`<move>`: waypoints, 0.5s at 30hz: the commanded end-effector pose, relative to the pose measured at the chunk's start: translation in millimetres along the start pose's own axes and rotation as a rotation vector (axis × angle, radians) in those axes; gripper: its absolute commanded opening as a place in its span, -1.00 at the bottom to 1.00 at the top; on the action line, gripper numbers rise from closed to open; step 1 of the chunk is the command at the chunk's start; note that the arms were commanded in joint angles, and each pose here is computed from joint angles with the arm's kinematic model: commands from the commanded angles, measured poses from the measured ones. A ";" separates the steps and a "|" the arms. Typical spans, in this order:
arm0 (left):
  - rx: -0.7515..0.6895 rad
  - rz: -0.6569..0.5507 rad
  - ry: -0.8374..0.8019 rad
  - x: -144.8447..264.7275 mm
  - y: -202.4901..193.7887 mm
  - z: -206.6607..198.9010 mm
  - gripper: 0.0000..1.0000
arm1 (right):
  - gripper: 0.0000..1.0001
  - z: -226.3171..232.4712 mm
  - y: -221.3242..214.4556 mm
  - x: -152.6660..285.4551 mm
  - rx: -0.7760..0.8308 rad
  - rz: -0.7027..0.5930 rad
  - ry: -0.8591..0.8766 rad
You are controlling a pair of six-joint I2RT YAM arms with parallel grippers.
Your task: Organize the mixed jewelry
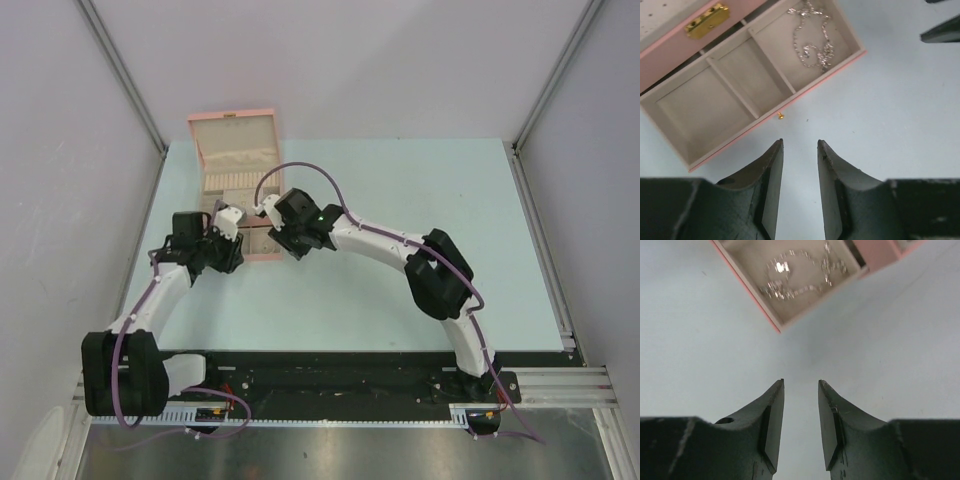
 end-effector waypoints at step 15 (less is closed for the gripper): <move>0.183 0.087 0.094 -30.6 -3.5 20.5 -0.24 | -0.23 -22.9 -2.2 10.1 0.015 0.018 -0.100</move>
Point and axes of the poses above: each gripper's point midway between its finger pads, its own x axis back along the fingers, its own z axis along the line the jaws close on, y = z × x, the point moved 8 cm from there along x, back along the fingers, and after that the axes turned 6 degrees about -x, right-handed, at the moved point
